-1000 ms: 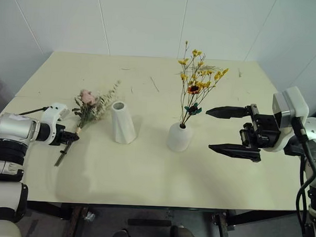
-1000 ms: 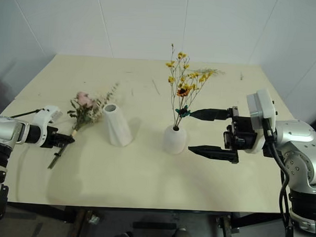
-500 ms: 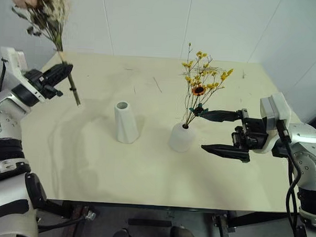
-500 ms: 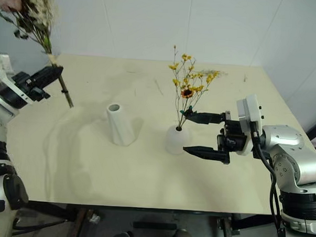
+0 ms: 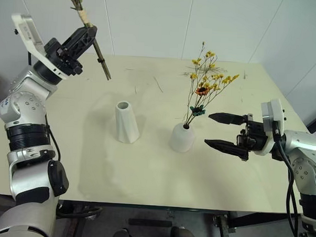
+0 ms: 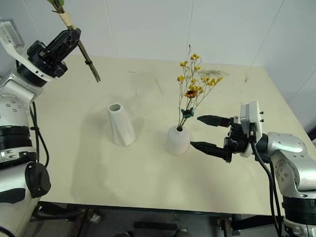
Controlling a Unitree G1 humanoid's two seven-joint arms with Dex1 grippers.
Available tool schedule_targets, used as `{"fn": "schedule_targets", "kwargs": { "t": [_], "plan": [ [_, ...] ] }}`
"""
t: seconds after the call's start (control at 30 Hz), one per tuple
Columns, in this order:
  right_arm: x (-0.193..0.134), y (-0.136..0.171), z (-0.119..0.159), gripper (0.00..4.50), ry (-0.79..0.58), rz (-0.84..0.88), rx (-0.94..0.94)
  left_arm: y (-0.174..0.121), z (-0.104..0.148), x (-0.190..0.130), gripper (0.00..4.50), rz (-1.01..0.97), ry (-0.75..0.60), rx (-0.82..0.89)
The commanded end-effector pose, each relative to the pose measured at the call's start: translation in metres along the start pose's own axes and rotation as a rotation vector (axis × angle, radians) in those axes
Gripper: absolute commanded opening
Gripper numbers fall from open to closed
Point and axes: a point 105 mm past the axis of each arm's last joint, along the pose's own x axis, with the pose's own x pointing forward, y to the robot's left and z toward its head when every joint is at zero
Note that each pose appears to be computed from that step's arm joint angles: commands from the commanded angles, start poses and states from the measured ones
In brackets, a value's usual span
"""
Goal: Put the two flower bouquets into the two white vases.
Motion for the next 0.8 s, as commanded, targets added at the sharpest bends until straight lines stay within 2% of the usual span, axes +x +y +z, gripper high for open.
{"fn": "schedule_targets", "kwargs": {
  "t": [0.03,0.2,0.53,0.8],
  "plan": [
    [-0.007,0.0,0.019,4.5,-0.045,-0.045,-0.073,-0.008,0.018,0.011,0.08,-0.048,-0.079,0.013],
    [-0.016,0.002,0.02,4.5,-0.037,-0.096,-0.078,-0.013,0.008,0.013,0.08,-0.075,-0.067,-0.04],
    [-0.016,0.005,0.018,4.5,-0.053,-0.14,-0.076,-0.019,-0.038,-0.021,0.08,-0.091,0.048,-0.015],
    [-0.013,0.004,0.018,4.5,-0.066,-0.154,-0.078,-0.028,-0.062,-0.017,0.08,-0.104,0.053,-0.028]
  ]
}}
